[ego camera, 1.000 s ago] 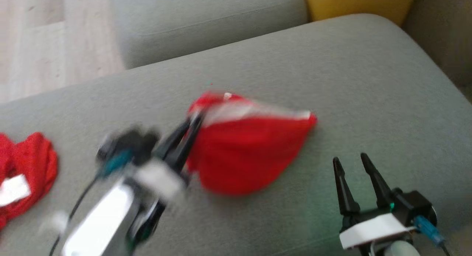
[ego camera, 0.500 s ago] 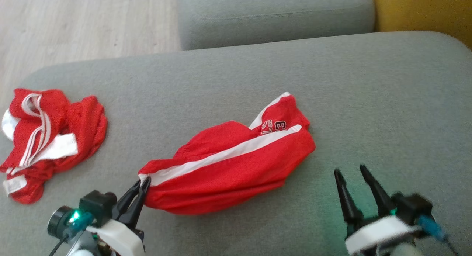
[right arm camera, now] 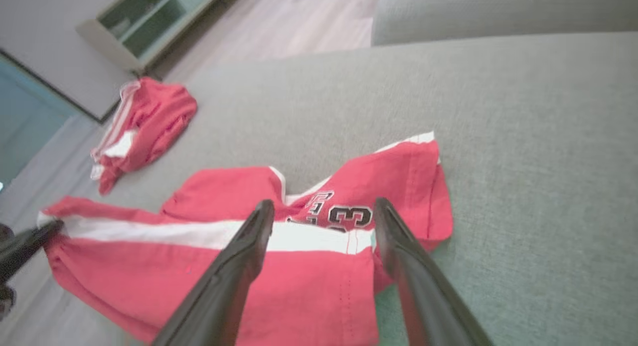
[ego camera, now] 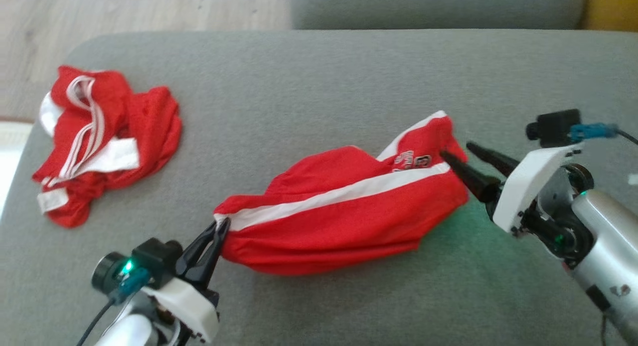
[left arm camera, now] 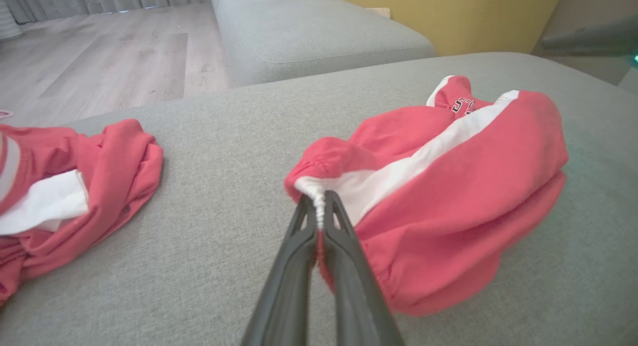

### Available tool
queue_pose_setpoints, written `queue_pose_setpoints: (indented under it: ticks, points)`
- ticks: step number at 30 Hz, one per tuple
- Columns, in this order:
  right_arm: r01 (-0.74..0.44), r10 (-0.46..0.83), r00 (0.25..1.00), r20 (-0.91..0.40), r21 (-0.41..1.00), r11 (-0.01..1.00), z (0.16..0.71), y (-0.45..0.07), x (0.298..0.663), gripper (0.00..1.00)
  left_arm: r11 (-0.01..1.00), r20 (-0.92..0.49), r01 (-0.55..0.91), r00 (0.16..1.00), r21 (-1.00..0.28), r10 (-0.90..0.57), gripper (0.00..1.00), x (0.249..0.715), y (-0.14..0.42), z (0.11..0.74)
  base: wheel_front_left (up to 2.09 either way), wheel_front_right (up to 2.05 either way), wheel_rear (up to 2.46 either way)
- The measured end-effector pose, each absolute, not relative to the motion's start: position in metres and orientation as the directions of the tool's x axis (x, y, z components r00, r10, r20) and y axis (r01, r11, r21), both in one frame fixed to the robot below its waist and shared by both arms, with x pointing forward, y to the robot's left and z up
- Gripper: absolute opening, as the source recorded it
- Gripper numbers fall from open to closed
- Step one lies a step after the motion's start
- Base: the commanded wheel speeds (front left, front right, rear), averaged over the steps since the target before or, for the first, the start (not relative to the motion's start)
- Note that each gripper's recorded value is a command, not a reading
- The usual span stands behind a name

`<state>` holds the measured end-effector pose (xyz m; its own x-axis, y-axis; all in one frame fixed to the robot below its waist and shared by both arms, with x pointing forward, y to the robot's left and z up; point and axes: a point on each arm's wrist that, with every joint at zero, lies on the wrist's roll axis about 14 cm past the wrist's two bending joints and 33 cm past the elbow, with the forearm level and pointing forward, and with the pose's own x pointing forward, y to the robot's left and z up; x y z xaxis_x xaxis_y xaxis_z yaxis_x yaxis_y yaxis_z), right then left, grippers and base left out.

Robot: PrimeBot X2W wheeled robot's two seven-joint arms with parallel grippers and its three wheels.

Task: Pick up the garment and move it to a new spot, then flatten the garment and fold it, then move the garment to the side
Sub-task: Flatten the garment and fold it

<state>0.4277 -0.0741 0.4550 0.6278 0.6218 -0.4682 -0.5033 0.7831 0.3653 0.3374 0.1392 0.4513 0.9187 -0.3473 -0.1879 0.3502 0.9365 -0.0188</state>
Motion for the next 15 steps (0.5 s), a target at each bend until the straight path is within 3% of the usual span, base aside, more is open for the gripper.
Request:
queue_pose_setpoints:
  ticks: [5,10,11,12,14,15]
  points:
    - [-0.549,0.595,0.499,-0.63,0.302,0.78,0.42,-0.072,0.424,1.0,0.936,-0.188,0.351,0.918,-0.024,-0.349,0.0,0.336,0.138,0.449,0.0,0.0,0.0]
    - [-0.58,0.585,0.455,-0.671,0.275,0.767,0.406,-0.065,0.426,1.0,0.94,-0.18,0.34,0.924,-0.021,-0.338,0.0,0.338,0.14,0.45,0.0,0.0,0.0]
    - [-0.583,0.584,0.443,-0.68,0.276,0.764,0.403,-0.064,0.425,0.88,0.94,-0.183,0.341,0.923,-0.022,-0.34,0.0,0.338,0.14,0.449,0.0,0.0,0.0]
    - [-0.586,0.58,0.433,-0.689,0.273,0.763,0.4,-0.064,0.423,0.48,0.94,-0.183,0.341,0.923,-0.022,-0.339,0.0,0.338,0.14,0.449,0.0,0.0,0.0]
    - [-0.588,0.579,0.428,-0.694,0.273,0.761,0.396,-0.064,0.42,0.0,0.939,-0.188,0.343,0.921,-0.024,-0.341,0.0,0.338,0.139,0.448,0.0,0.0,0.0]
    - [-0.592,0.58,0.43,-0.692,0.269,0.76,0.394,-0.064,0.419,0.0,0.938,-0.191,0.345,0.92,-0.024,-0.343,0.0,0.337,0.139,0.447,0.0,0.0,0.0]
